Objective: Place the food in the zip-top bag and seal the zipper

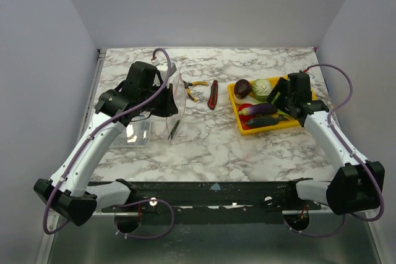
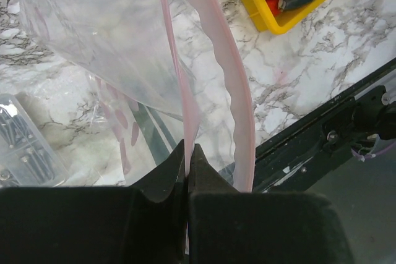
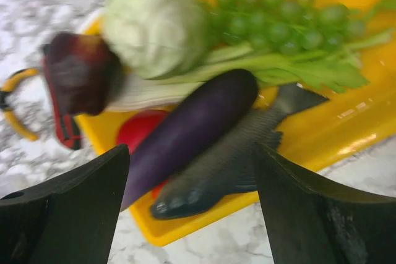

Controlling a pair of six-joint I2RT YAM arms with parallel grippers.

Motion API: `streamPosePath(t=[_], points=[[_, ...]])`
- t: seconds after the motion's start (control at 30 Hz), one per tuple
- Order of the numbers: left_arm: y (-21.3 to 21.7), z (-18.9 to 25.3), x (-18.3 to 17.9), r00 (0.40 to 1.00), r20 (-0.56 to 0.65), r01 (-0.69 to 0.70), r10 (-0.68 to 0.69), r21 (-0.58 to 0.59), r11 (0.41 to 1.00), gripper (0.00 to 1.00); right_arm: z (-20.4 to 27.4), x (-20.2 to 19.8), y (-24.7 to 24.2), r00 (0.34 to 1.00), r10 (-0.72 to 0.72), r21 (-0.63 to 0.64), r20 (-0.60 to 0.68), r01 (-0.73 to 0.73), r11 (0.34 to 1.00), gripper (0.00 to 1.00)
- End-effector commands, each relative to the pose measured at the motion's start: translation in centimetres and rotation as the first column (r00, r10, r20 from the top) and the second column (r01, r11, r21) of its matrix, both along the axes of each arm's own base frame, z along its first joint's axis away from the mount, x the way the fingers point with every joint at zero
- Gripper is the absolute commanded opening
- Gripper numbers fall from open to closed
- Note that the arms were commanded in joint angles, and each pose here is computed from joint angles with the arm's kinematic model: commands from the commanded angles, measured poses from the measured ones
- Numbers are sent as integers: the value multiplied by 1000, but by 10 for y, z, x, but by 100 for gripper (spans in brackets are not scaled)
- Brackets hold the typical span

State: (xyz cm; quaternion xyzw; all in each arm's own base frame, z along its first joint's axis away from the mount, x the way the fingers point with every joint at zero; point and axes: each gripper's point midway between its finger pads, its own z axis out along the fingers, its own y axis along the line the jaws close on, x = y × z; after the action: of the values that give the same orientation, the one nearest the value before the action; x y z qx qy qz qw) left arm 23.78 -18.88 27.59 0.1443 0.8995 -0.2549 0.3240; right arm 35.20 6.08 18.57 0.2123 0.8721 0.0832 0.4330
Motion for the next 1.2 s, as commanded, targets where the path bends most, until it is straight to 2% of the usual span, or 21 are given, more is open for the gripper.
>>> streamPosePath(t=[0.0, 0.17, 0.33, 0.43, 0.5, 0.6, 0.87, 1.17], points=[[-7, 9, -2, 999, 38, 38, -36, -56, 998, 0, -26, 6, -12, 996, -82, 155, -22, 84, 984, 83], [-13, 6, 4, 998, 46, 44, -41, -74, 996, 0, -55, 7, -58, 967, -242, 286, -74, 253, 924, 83], [-18, 0, 13, 997, 65, 51, -46, -84, 995, 0, -71, 9, -92, 890, -441, 274, -115, 455, 847, 80], [-17, -6, 20, 997, 75, 40, -35, -62, 997, 0, -83, 10, -96, 846, -494, 263, -198, 532, 805, 74], [-14, -11, 23, 996, 83, 27, -23, -42, 999, 0, -89, 15, -94, 836, -496, 271, -235, 546, 793, 62], [-11, -18, 25, 996, 87, 20, -18, -22, 1000, 0, -101, 21, -91, 810, -506, 281, -298, 581, 764, 52], [-7, -29, 20, 996, 84, 26, -24, -24, 999, 0, -135, 22, -87, 711, -562, 291, -423, 694, 659, 52], [-6, -31, 18, 996, 81, 27, -24, -40, 999, 0, -168, 24, -87, 643, -601, 289, -474, 759, 584, 57]])
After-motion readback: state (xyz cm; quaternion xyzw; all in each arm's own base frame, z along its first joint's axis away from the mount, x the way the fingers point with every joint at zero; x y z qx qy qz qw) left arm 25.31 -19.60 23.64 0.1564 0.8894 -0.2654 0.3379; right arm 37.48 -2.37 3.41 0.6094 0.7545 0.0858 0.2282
